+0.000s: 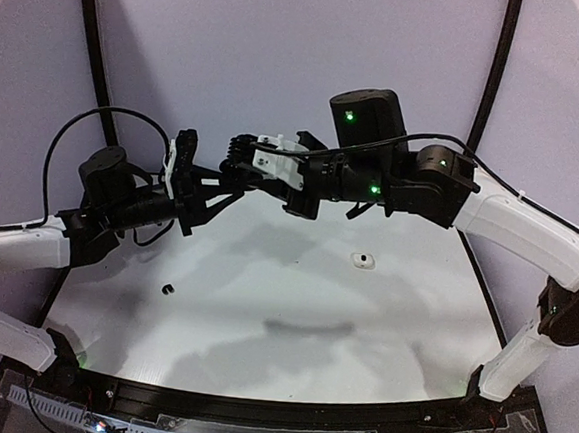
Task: Insert the wireless bluetooth earbuds into the charging case
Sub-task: Insert the right earbud into the right side groove of the charging case, then move the left earbud to the center of the board.
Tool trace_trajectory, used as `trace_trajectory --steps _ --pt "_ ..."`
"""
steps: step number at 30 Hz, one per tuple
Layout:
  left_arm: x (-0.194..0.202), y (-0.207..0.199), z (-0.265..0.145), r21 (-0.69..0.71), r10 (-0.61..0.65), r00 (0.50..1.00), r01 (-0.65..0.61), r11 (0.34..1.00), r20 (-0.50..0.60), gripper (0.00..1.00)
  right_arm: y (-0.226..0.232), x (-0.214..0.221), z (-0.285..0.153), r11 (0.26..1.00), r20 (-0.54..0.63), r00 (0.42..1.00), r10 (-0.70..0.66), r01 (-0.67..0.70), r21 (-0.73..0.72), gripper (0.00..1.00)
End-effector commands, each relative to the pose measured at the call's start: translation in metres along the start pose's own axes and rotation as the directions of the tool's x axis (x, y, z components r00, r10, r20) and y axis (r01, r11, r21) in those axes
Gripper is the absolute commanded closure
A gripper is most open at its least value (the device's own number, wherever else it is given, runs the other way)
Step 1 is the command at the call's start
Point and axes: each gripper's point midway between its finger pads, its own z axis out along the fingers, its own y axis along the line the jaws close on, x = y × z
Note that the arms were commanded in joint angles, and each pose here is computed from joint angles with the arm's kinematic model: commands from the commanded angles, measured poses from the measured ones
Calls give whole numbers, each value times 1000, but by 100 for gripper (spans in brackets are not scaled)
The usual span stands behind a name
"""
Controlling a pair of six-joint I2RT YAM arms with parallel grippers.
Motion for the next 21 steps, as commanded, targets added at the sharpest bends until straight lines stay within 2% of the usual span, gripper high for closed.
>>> trace_trajectory --steps 1,5,9,11,13,17,21 --pt "-12 -4 -5 10 46 998 -47 999 41 99 -4 -30 -27 997 109 991 73 -69 -36 74" --pt "-14 -12 -6 55 48 997 -51 997 60 99 -11 -33 -36 994 126 986 113 -111 -23 73" --pt "-15 -34 -13 165 94 991 -109 980 96 99 -24 -40 -57 983 190 964 185 -185 -19 73" --pt "-18 -54 -20 272 107 986 -140 952 130 99 -34 -45 -73 970 239 941 239 -240 -25 71" --pt "-22 -62 -24 321 98 983 -144 936 154 99 -41 -47 -86 952 294 906 304 -303 -49 68" --pt "-29 -70 -28 375 70 981 -135 917 181 99 -60 -53 -116 916 404 830 384 -397 -53 62" --pt "-38 -76 -34 406 39 977 -123 906 208 99 -75 -37 -127 865 419 781 464 -501 -25 57"
